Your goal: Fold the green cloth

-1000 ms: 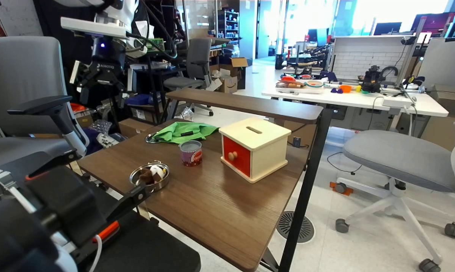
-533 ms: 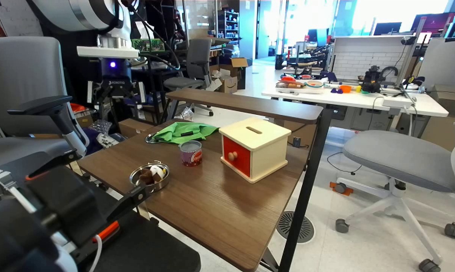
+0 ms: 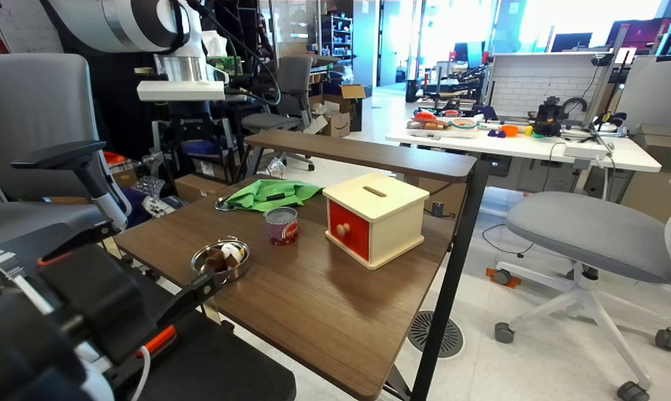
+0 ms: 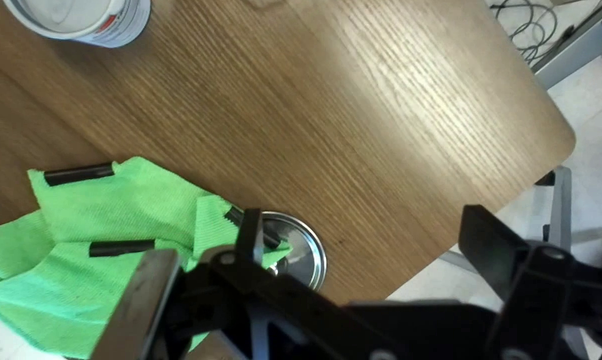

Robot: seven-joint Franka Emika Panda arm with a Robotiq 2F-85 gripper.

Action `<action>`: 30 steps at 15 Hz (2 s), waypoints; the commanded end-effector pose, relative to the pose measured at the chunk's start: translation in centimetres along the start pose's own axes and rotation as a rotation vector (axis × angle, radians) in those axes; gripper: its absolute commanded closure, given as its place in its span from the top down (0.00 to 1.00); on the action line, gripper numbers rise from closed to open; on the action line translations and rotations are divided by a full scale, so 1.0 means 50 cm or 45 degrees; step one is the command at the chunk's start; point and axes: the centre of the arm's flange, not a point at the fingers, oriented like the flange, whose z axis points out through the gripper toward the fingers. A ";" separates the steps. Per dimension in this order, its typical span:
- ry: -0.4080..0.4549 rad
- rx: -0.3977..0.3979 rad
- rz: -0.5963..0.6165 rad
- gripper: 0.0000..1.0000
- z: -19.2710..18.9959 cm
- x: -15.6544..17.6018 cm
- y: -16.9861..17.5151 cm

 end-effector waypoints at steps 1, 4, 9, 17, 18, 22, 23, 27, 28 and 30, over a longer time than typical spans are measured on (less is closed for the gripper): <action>0.085 -0.028 0.023 1.00 0.007 -0.002 0.031; 0.086 -0.051 0.034 1.00 0.032 0.007 0.039; 0.045 -0.018 0.058 1.00 0.092 0.036 0.041; 0.027 -0.029 0.137 1.00 0.160 0.093 0.069; 0.029 -0.036 0.148 1.00 0.166 0.102 0.075; 0.026 -0.069 0.194 1.00 0.190 0.133 0.094; 0.026 -0.070 0.205 1.00 0.193 0.139 0.096; 0.041 -0.077 0.235 0.74 0.204 0.159 0.105; 0.043 -0.085 0.245 0.67 0.206 0.162 0.109; 0.041 -0.088 0.263 0.50 0.212 0.165 0.118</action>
